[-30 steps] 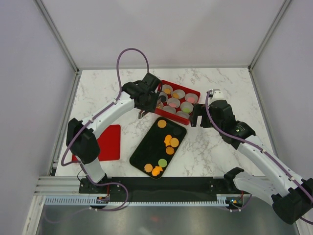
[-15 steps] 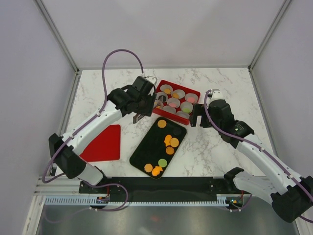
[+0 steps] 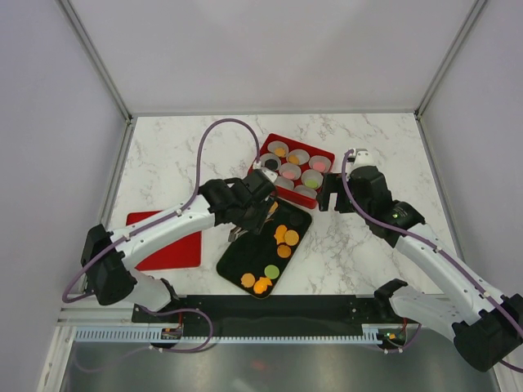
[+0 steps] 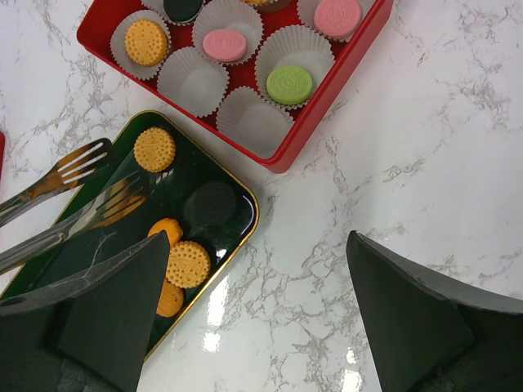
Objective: Pack the cookies
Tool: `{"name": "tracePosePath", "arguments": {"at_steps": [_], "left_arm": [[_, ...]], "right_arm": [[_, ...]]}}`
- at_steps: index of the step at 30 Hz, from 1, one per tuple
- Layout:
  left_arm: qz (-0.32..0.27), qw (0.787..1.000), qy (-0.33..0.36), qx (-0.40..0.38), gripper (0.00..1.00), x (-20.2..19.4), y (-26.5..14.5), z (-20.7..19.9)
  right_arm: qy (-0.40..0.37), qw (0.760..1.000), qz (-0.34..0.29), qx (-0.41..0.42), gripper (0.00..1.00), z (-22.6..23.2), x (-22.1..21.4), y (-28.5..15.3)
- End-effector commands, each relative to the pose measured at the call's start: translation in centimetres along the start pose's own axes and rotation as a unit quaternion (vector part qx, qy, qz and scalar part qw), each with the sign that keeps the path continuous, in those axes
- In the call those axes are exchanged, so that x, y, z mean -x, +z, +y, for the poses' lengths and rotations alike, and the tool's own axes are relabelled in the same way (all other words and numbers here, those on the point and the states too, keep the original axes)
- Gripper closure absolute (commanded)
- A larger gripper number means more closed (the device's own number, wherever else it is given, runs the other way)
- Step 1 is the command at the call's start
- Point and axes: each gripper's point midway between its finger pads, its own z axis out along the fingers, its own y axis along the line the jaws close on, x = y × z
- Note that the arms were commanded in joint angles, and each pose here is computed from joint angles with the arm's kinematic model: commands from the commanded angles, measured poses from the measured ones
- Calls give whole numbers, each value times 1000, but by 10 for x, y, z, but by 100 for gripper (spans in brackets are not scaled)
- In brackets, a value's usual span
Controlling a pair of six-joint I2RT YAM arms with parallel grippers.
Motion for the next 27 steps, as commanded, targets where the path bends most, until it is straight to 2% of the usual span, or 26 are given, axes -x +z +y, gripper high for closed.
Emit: {"name": "tracePosePath", "arguments": {"at_steps": [1, 8, 10, 22, 24, 27], "left_arm": [[-26, 999, -28, 27, 44, 13, 9, 3], [5, 999, -16, 41, 44, 5, 31, 2], [-9, 999, -12, 50, 43, 14, 38, 3], [-5, 998, -5, 56, 41, 22, 51, 1], [-7, 998, -5, 56, 42, 23, 50, 2], [-7, 999, -2, 53, 49, 23, 48, 2]], "right_arm": [[-2, 1000, -17, -3, 2, -1, 10, -3], [-1, 1000, -18, -5, 2, -3, 10, -4], [-1, 1000, -17, -4, 2, -2, 9, -4], [-4, 1000, -19, -5, 2, -2, 12, -4], [-3, 1000, -19, -6, 2, -3, 11, -4], [-3, 1000, -17, -7, 2, -3, 10, -3]]}}
